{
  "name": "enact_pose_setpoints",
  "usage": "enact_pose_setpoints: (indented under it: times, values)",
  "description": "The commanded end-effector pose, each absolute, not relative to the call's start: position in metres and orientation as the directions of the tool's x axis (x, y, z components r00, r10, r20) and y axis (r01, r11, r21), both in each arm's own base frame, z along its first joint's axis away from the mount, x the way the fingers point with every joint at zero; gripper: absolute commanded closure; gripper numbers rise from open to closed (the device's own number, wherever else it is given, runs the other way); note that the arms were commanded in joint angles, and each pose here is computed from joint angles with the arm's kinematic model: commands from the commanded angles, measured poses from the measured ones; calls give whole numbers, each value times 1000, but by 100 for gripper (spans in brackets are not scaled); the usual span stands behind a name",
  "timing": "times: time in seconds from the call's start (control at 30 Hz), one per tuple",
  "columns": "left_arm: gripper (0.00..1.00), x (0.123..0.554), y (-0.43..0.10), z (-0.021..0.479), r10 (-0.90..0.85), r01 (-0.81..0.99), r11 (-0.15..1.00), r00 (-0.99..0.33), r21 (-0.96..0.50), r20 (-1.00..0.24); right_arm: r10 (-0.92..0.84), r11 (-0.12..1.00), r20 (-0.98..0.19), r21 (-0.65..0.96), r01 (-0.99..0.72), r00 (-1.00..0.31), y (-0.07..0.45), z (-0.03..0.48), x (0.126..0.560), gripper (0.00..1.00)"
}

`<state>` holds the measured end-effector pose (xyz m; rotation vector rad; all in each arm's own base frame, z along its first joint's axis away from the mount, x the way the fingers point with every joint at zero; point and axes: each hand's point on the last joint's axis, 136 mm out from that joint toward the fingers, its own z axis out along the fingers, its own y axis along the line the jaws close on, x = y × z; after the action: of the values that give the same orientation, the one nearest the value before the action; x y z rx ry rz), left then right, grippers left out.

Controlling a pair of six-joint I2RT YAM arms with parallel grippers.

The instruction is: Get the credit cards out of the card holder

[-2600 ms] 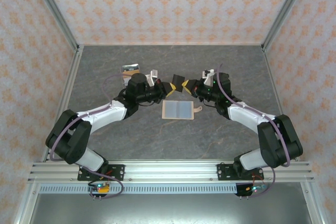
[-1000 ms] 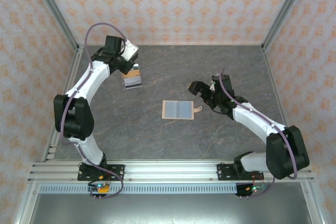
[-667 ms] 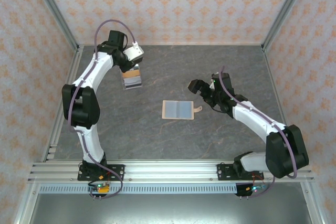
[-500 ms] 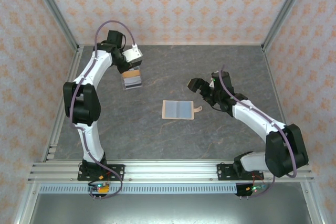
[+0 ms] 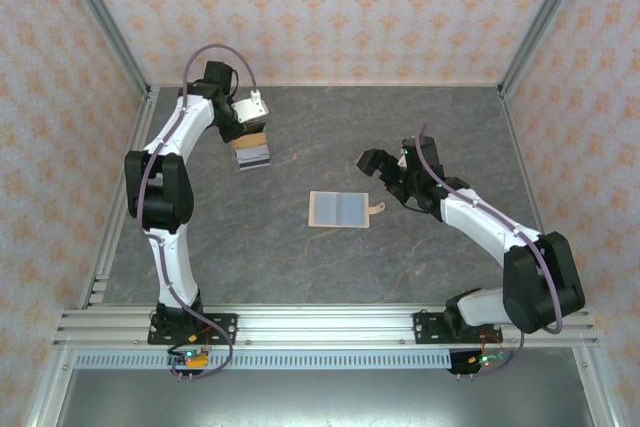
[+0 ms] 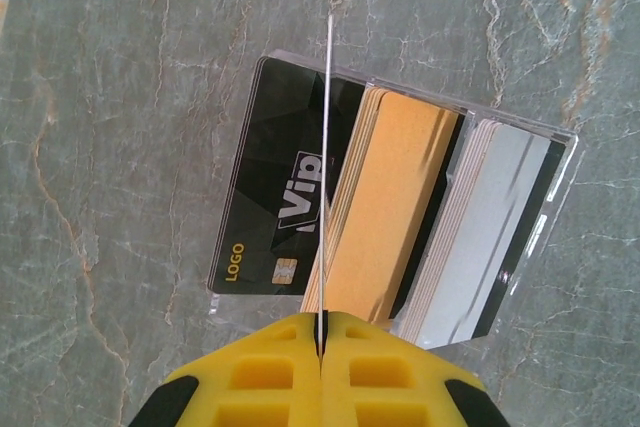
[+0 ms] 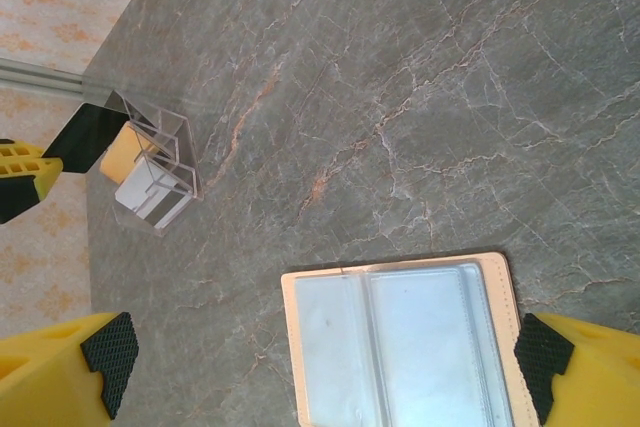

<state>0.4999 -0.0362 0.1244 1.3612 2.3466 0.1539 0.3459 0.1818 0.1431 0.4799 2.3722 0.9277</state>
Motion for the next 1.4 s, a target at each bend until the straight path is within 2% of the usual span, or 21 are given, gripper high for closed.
enact_pose_setpoints:
  times: [0.0,0.4,0.7,1.03,1.27,1.37]
  values:
    - [100,513,-31,135,867,796,492,-410,353,-285,516,686,-381,721,104,-767,183,159,351,1]
    - [100,516,-29,129,905,844,420,-361,333,-225,513,686,-379,720,103,-770,187,158,353,1]
    - [100,521,-26,123,906,839,420,-366,345,-213,512,684,-374,722,104,-774,190,157,355,1]
    - [87,531,-13,120,896,801,444,-403,402,-187,510,684,-375,723,101,-774,191,157,354,1]
    - [75,535,-9,118,885,779,464,-429,422,-182,511,683,-373,724,102,-775,192,157,353,1]
    - [73,537,-8,121,877,765,478,-438,431,-195,510,682,-374,724,100,-774,192,157,353,1]
